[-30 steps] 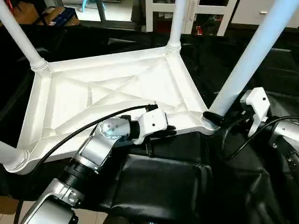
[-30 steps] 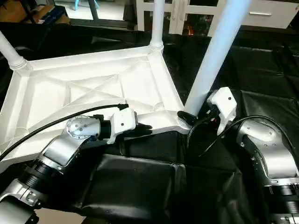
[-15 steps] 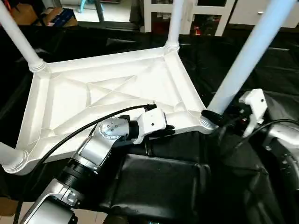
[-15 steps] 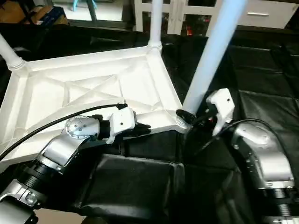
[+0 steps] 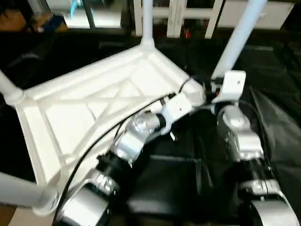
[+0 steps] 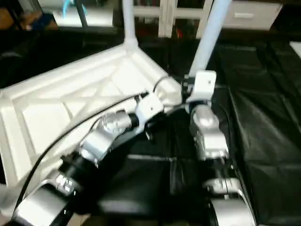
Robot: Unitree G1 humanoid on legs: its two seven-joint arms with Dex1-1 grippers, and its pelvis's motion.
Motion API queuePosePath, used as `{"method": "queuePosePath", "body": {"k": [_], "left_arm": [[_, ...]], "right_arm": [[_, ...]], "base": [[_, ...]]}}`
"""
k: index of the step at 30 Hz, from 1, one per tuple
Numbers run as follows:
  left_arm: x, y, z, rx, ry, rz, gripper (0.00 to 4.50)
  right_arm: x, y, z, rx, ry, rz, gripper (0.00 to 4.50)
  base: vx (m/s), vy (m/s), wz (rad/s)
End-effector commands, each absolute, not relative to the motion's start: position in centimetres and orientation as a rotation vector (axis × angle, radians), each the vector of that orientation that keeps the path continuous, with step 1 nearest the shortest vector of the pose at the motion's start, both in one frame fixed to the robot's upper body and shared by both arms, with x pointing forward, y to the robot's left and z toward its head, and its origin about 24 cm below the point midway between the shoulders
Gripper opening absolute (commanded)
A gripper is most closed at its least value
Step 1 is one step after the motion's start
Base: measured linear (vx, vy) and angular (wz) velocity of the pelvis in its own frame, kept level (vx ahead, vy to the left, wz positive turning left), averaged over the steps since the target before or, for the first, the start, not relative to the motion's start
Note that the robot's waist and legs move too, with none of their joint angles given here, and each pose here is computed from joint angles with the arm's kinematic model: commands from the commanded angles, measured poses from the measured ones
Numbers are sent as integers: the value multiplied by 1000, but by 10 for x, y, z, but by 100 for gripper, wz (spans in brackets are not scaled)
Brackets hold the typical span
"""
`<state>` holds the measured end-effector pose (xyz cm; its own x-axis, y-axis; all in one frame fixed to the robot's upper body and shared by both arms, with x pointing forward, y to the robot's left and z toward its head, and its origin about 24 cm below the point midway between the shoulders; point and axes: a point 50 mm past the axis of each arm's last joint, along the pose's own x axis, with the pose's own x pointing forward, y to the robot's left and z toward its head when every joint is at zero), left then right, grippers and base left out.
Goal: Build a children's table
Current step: Rotate leg to tighten
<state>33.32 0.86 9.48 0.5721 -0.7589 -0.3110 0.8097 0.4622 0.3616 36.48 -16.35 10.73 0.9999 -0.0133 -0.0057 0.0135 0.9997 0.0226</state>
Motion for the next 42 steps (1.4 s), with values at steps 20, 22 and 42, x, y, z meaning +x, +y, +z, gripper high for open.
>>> {"method": "queuePosePath", "body": {"k": [20,22,42], "left_arm": [[327,38,88,646,-43,-1126,0],[327,35,89,641,-67,-1141,0],[301,-23,117,545,-382,-1462,0]], "right_arm": [[265,-206,117,-234,-94,342,363],[258,-208,113,-232,-85,314,387],[188,-190,44,-79,230,309,418]], "base": [[0,0,0],[0,0,0],[0,0,0]]}}
